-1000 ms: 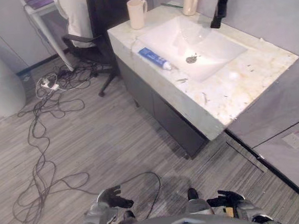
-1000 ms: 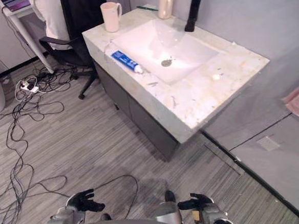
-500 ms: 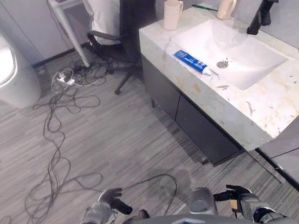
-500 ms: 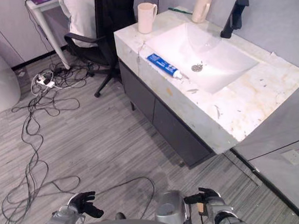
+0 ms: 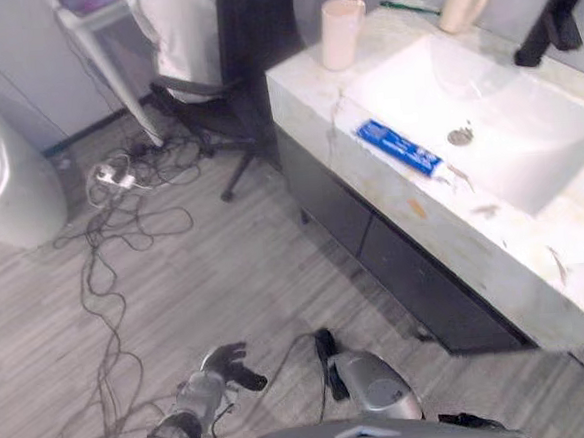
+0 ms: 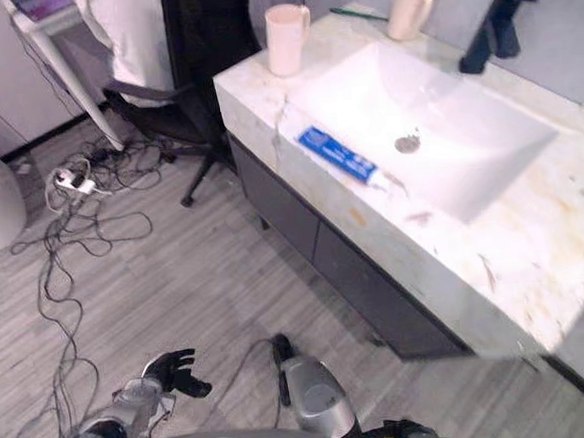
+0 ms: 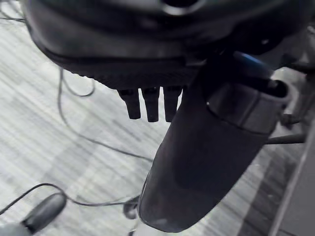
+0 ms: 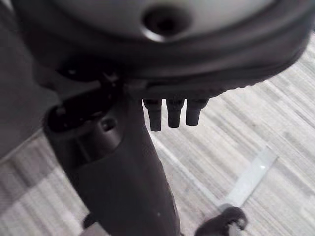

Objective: Organize the bathroom.

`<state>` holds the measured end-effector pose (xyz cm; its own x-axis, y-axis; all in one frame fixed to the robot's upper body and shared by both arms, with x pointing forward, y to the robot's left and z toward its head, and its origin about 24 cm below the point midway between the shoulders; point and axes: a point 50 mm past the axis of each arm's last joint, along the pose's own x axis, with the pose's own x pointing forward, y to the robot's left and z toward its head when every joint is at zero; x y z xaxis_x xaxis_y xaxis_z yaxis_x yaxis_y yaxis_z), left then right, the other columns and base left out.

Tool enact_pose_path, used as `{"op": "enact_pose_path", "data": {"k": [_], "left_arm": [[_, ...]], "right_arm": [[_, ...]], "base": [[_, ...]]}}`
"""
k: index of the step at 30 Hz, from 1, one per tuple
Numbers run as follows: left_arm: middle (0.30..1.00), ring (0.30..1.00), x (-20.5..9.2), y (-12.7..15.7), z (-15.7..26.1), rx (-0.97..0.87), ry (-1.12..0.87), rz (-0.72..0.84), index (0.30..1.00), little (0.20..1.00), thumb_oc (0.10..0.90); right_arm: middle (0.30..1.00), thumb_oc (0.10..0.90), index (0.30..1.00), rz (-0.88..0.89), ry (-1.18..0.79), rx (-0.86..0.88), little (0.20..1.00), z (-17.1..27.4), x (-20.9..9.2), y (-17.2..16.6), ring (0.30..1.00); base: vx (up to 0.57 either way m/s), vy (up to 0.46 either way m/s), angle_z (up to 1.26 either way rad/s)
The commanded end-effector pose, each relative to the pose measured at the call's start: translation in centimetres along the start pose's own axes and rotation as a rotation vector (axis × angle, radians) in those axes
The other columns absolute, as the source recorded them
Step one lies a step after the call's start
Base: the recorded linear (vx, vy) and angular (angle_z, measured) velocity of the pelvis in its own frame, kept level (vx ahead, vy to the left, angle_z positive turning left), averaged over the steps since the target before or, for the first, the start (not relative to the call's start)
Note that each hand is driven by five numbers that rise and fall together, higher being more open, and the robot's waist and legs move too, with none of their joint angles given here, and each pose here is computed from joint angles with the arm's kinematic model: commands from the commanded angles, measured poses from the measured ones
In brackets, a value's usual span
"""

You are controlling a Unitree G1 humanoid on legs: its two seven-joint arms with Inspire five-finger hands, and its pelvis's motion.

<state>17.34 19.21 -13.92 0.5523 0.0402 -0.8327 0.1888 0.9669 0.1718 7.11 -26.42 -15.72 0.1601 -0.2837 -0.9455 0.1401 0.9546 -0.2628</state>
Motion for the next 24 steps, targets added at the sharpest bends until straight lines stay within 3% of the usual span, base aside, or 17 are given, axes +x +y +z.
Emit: {"op": "enact_pose_path", "data": {"k": [1,7,13,18,24], "left_arm": [[0.900,0.900,0.1,1.8,2.2,0.085,-0.071,0.033,0.900,0.900,0.800],[0.900,0.900,0.1,2.0,2.8,0.036,-0.073,0.085,0.900,0.900,0.800],[0.900,0.900,-0.4,2.8,0.3,0.033,-0.044,0.131,0.900,0.900,0.800],[0.900,0.900,-0.8,3.8,-1.1,0.037,-0.026,0.141,0.900,0.900,0.800],[0.900,0.900,-1.1,4.2,-3.4,-0.128,0.060,0.239,0.900,0.900,0.800]], "right_arm": [[0.900,0.800,0.900,-0.009,-0.008,0.024,0.900,0.3,0.0,-0.5,0.900],[0.900,0.800,0.900,0.011,-0.088,0.008,0.900,2.5,-0.1,0.2,0.900],[0.900,0.800,0.900,0.012,-0.115,-0.023,0.900,3.6,-0.1,1.1,0.900],[0.900,0.800,0.900,0.007,-0.129,0.062,0.900,3.5,-0.1,0.6,0.900],[0.900,0.800,0.900,0.047,-0.153,-0.027,0.900,2.7,-0.2,2.1,0.900]], "base": [[0.21,0.007,0.08],[0.23,0.142,-0.54],[0.33,0.301,-1.75],[0.14,0.331,-1.59],[-0.02,0.268,-1.12]]}}
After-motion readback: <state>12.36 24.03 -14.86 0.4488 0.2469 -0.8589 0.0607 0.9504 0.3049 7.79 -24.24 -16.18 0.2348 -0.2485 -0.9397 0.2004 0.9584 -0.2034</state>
